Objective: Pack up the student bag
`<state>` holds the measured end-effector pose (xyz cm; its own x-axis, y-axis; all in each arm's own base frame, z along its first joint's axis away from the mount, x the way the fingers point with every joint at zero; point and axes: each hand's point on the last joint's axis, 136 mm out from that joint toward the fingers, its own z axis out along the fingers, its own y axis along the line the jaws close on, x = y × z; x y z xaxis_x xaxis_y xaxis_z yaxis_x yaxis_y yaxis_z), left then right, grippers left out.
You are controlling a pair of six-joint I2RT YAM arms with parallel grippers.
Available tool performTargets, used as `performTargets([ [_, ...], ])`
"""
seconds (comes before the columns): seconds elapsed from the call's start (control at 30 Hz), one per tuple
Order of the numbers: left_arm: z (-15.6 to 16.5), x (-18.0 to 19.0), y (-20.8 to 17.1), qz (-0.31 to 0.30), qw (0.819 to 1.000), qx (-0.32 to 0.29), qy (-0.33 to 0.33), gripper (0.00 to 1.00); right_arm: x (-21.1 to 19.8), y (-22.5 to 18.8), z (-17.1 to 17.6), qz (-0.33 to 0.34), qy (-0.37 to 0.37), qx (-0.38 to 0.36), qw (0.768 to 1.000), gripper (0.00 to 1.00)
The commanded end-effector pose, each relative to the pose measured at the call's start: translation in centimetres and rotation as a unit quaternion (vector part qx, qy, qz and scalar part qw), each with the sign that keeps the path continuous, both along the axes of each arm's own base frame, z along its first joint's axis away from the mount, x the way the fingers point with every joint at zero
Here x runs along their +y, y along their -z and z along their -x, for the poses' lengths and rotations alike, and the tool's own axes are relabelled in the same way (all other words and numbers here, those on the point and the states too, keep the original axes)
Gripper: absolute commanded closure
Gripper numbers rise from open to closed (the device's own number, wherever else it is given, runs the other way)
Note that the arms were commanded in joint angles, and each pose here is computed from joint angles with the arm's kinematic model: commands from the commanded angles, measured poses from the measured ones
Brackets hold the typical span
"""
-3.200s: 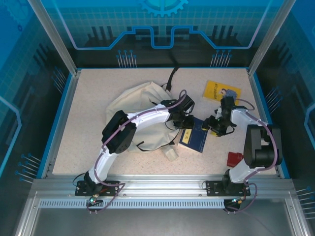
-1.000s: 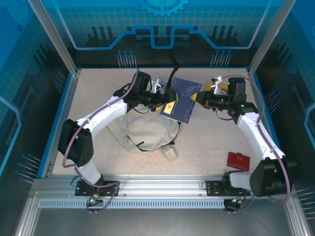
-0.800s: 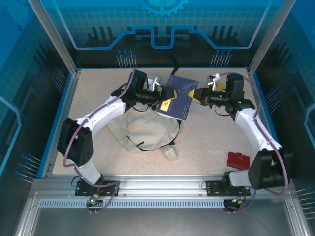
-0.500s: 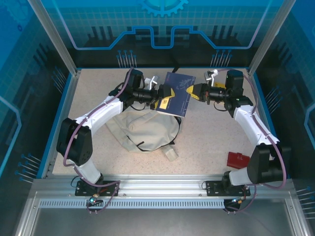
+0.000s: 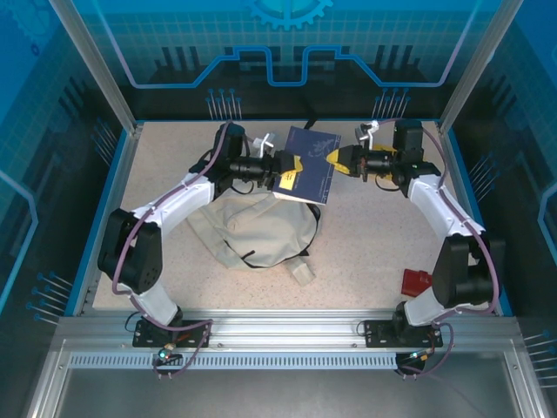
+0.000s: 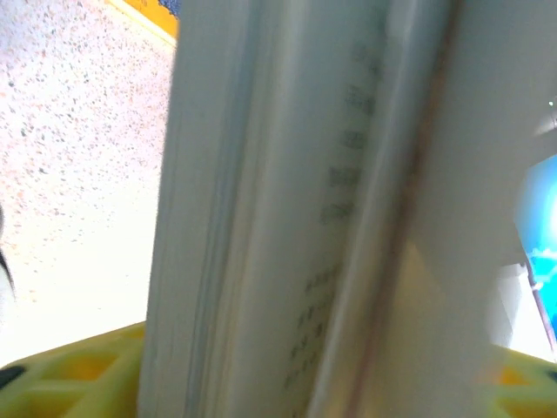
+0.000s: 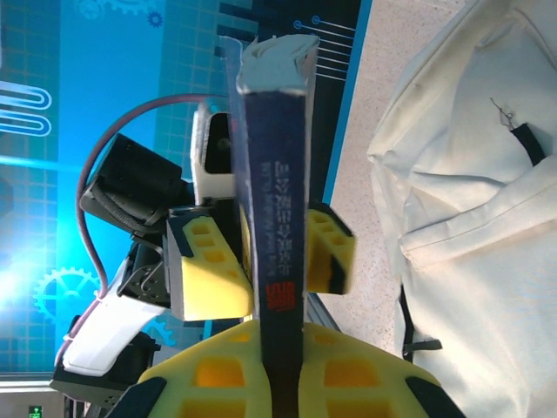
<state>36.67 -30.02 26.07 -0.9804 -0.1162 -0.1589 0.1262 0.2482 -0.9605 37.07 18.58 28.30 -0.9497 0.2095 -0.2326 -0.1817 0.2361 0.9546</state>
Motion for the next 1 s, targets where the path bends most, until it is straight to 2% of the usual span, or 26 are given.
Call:
performTargets([
  [0.0, 0.6, 0.7, -2.1, 0.020, 1.000, -0.021, -0.001, 0.49, -0.5, 0.7, -0.2, 0.010, -0.016, 0.001, 1.000, 0.93],
  [0.2, -0.2, 1.3, -2.1, 0.025, 0.999, -0.017, -0.024, 0.77, -0.5, 1.7, -0.8, 0.021, -0.014, 0.009, 1.000, 0.92],
  [0.3, -0.6, 1.3, -2.4, 0.030, 0.999, -0.017, -0.034, 0.88, -0.3, 1.2, -0.7, 0.024, -0.012, 0.000, 1.000, 0.84],
  [0.33, -0.8, 1.4, -2.5, 0.031, 0.999, -0.016, -0.041, 0.90, -0.2, 1.1, -0.8, 0.028, -0.006, -0.001, 1.000, 0.74],
  [0.4, -1.4, 1.6, -2.9, 0.036, 0.997, -0.017, -0.061, 0.93, -0.5, 1.6, -0.9, 0.042, 0.022, 0.011, 0.999, 0.45],
  [0.43, -1.7, 1.7, -3.1, 0.039, 0.996, -0.017, -0.074, 0.94, -0.7, 1.7, -1.0, 0.045, 0.039, 0.015, 0.998, 0.34],
  [0.5, -2.6, 2.1, -3.6, 0.047, 0.993, -0.017, -0.104, 0.94, -0.8, 1.9, -1.0, 0.045, 0.070, 0.022, 0.996, 0.20],
  [0.57, -3.5, 2.6, -3.6, 0.047, 0.989, -0.015, -0.139, 0.93, -0.8, 2.5, -0.9, 0.046, 0.102, 0.035, 0.993, 0.12],
  [0.63, -4.7, 3.3, -3.7, 0.046, 0.982, -0.016, -0.180, 0.93, 0.0, 2.7, -0.6, 0.036, 0.131, 0.043, 0.990, 0.09],
  [0.8, -6.6, 4.8, -3.7, 0.059, 0.964, -0.008, -0.258, 0.94, 2.9, 2.1, 0.3, -0.012, 0.178, 0.048, 0.983, 0.07],
  [0.83, -6.8, 5.1, -3.8, 0.062, 0.961, -0.008, -0.269, 0.93, 3.5, 0.9, 0.4, -0.031, 0.186, 0.032, 0.981, 0.07],
  [0.97, -6.9, 5.3, -4.2, 0.075, 0.953, -0.006, -0.294, 0.93, 5.3, 1.2, 0.9, -0.054, 0.216, 0.042, 0.974, 0.07],
])
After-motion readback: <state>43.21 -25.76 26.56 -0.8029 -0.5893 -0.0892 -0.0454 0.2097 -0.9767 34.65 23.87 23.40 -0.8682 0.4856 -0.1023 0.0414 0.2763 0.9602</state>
